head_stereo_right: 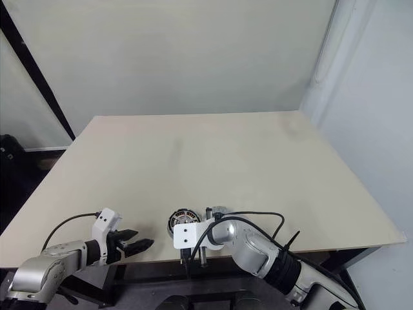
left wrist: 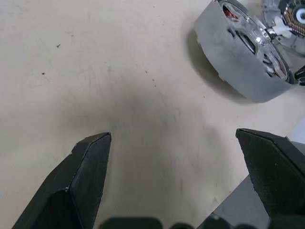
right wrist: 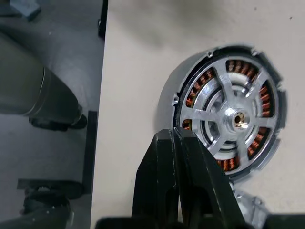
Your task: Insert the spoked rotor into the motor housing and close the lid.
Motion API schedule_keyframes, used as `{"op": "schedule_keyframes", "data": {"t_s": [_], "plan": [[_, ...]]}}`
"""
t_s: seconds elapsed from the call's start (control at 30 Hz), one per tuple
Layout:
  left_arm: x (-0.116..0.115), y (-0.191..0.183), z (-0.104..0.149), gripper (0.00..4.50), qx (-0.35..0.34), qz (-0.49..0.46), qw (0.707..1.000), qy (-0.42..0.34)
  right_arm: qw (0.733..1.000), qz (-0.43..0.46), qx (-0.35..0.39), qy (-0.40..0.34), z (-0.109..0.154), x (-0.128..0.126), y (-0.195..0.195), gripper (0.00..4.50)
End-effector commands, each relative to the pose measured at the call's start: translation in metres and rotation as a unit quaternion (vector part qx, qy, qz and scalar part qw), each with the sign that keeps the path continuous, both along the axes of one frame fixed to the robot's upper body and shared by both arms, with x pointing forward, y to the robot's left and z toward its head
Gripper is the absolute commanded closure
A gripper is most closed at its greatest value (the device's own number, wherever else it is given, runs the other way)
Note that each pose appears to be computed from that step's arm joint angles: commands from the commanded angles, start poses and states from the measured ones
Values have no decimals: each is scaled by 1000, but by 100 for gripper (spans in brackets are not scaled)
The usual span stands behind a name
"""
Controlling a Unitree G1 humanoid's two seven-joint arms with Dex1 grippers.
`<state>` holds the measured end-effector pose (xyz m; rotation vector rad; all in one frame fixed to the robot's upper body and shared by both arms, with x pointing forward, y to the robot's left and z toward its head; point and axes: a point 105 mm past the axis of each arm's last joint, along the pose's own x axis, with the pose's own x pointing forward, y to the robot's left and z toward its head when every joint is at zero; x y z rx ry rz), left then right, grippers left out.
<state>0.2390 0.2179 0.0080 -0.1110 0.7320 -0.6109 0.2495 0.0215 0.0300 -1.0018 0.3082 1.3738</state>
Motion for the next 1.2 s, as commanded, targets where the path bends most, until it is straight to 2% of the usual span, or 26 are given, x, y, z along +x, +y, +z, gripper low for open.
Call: {"op": "schedule_keyframes", "data": {"t_s": [0.03,0.13,0.27,0.37,0.43,0.57,0.7,0.83,0.93,1.07,1.2], "plan": [[6,0,7,0,6,-5,1000,-20,999,9,35,-23,22,1,6,409],[6,0,6,0,6,-5,1000,-20,999,32,19,-25,20,-4,3,329],[7,0,6,0,6,-5,1000,-21,999,41,8,-29,18,-6,-2,185],[7,0,6,0,5,-6,1000,-22,999,12,36,-28,26,-1,-2,75],[7,-1,6,0,5,-6,1000,-22,997,-14,76,-24,37,3,0,75],[9,-2,6,0,2,-8,1000,-28,974,-120,187,-31,70,26,-7,75],[13,-5,10,0,-6,-14,999,-42,949,-222,219,-54,84,53,-38,75],[18,-6,14,0,-6,-24,998,-62,928,-310,188,-87,84,77,-84,75],[20,-6,16,0,-7,-27,997,-69,923,-348,116,-118,75,86,-122,75],[22,-7,18,0,-6,-28,997,-74,930,-349,21,-117,53,81,-148,75],[23,-7,20,0,-6,-27,996,-79,941,-330,7,-71,34,69,-140,75]]}}
